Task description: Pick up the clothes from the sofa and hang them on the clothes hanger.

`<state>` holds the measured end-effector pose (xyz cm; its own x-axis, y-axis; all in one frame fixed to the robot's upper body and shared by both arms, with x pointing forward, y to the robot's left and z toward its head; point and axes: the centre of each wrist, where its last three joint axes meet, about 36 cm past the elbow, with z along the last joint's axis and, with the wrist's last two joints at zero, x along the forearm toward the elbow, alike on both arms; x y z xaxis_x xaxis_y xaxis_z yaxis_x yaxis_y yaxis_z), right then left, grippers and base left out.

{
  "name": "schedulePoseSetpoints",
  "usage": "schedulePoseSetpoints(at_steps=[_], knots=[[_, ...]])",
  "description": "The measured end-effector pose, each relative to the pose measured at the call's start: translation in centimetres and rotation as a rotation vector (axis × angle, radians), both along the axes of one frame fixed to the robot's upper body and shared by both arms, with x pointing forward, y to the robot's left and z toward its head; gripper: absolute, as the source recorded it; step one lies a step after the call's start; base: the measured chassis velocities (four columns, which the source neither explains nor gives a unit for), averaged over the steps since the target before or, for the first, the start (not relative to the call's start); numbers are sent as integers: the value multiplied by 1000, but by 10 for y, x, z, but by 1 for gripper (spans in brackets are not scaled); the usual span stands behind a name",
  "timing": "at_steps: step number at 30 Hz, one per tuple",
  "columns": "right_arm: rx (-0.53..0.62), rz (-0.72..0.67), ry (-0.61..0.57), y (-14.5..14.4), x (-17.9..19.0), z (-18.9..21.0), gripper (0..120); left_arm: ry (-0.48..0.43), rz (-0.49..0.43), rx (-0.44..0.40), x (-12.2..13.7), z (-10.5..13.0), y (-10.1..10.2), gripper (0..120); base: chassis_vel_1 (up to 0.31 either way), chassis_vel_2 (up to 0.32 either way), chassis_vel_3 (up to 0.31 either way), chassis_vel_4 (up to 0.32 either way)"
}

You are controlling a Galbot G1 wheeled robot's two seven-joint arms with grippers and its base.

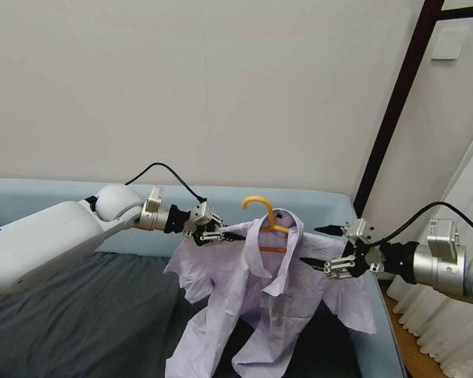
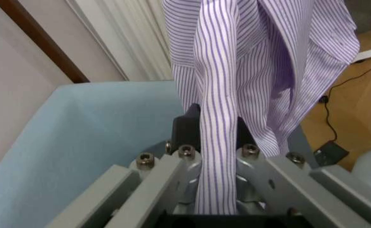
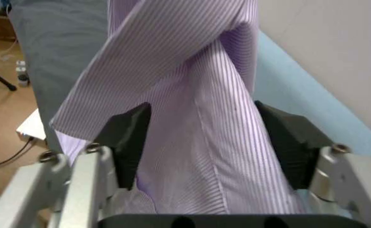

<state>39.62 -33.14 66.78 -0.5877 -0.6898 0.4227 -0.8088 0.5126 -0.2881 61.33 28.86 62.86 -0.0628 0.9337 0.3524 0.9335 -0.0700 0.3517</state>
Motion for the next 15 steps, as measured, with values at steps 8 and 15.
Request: schedulePoseSetpoints(at_steps=[8,15], knots=[[-18,1,33,1,-3,-4,29,9,-14,10,-6,-2,1,1,0,0,0,0],[-10,21,51,5,-5,-9,8,9,-11,9,-7,-2,3,1,0,0,0,0]])
